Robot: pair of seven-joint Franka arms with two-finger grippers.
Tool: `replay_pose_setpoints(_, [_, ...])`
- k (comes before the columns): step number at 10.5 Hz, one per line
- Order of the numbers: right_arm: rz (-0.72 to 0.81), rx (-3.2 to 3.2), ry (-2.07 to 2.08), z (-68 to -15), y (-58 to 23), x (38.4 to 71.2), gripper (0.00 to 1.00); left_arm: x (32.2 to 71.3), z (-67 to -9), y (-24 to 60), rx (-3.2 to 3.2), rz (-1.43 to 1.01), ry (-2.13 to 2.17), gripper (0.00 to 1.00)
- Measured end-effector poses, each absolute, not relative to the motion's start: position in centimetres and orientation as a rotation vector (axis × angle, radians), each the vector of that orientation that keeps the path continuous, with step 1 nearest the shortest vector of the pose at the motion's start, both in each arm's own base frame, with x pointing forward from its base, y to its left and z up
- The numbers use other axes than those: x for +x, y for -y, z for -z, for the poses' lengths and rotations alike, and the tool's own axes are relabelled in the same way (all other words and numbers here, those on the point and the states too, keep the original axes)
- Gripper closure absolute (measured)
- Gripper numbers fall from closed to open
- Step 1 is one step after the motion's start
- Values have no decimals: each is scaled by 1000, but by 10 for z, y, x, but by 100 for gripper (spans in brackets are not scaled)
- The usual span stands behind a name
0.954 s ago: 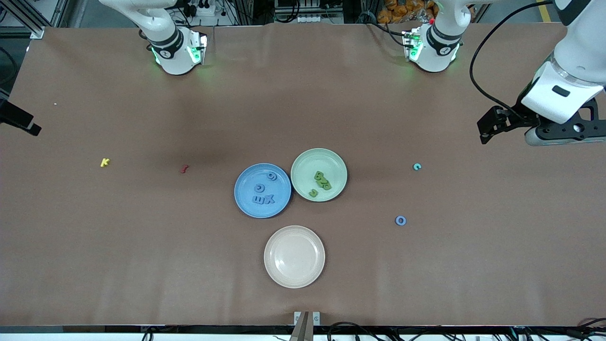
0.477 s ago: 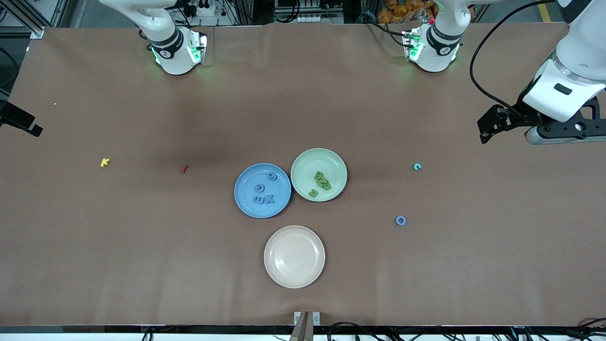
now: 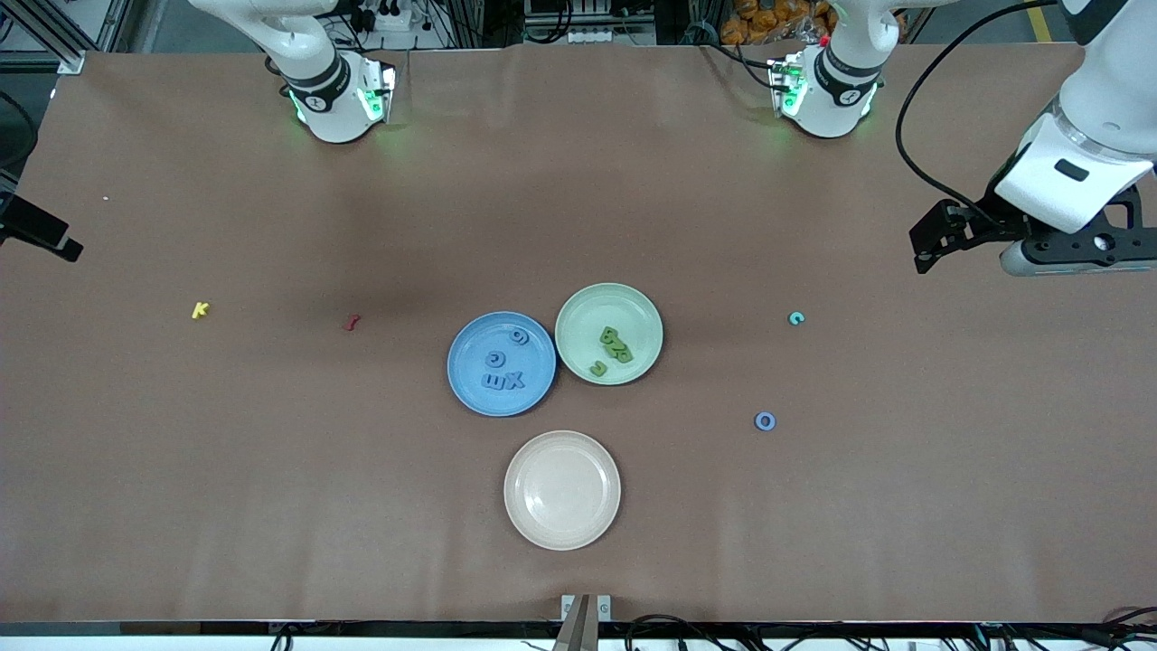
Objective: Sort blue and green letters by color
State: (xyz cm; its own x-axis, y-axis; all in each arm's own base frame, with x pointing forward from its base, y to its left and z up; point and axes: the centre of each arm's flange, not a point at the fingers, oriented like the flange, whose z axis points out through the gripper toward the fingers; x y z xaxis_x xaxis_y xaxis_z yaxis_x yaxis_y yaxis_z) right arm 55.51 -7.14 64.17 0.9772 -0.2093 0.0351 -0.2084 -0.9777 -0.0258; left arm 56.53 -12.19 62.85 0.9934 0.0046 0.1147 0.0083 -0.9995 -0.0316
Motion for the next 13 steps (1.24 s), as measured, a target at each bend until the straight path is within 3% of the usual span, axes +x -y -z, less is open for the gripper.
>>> replay_pose_setpoints(13, [44,-3104,-318,-636,68,559,0,565,-629,122,-3105,179,9,0])
